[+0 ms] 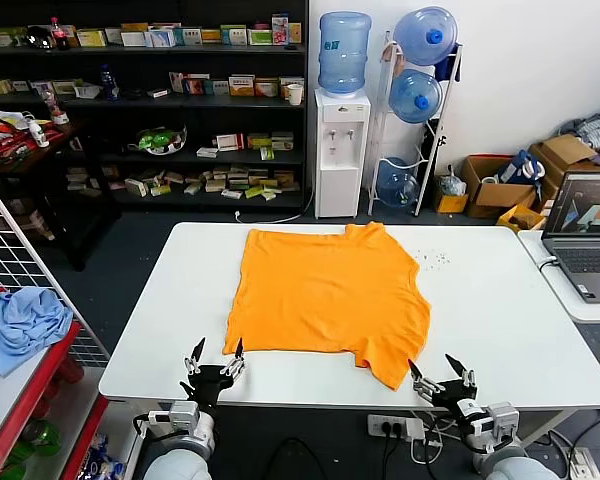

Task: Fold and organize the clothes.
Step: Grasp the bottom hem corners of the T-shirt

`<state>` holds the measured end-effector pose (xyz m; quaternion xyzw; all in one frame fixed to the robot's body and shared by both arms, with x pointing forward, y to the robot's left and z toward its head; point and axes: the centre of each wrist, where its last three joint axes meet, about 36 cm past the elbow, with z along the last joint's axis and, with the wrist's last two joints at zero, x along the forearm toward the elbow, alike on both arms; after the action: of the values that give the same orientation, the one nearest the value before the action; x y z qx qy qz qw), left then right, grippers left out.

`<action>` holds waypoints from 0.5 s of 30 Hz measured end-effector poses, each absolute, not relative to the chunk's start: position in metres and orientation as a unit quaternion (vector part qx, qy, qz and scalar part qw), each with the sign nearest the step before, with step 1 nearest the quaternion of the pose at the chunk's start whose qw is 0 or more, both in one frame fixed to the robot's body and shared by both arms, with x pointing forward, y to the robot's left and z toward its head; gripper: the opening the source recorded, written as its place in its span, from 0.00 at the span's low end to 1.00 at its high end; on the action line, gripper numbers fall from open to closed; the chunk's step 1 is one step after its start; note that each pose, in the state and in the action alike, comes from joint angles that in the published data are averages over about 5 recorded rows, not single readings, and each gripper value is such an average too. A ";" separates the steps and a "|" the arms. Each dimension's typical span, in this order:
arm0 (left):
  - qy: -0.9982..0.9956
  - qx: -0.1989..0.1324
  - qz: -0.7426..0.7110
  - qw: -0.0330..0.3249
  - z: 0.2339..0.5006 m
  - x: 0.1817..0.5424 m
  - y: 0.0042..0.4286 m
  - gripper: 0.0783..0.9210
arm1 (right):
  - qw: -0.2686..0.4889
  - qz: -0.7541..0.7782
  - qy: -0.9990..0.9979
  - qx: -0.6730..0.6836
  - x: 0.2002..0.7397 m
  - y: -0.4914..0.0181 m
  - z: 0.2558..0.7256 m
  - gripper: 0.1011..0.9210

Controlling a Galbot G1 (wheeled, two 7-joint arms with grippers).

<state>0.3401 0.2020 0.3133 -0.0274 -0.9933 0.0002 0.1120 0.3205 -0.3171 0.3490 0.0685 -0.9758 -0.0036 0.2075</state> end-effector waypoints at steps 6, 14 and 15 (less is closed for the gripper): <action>-0.992 -0.036 -0.007 0.122 0.314 0.345 0.202 0.88 | 0.218 -0.012 -0.974 0.063 0.325 -0.314 0.344 0.88; -0.987 -0.038 -0.013 0.157 0.314 0.354 0.200 0.88 | 0.235 -0.031 -0.970 0.060 0.335 -0.305 0.333 0.88; -0.986 -0.039 -0.013 0.162 0.313 0.355 0.200 0.88 | 0.237 -0.033 -0.969 0.059 0.337 -0.304 0.332 0.88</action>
<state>0.3554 0.2002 0.3135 -0.0388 -0.9859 -0.0128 0.1625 0.3368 -0.3038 0.3318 0.0595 -0.9691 -0.0333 0.2370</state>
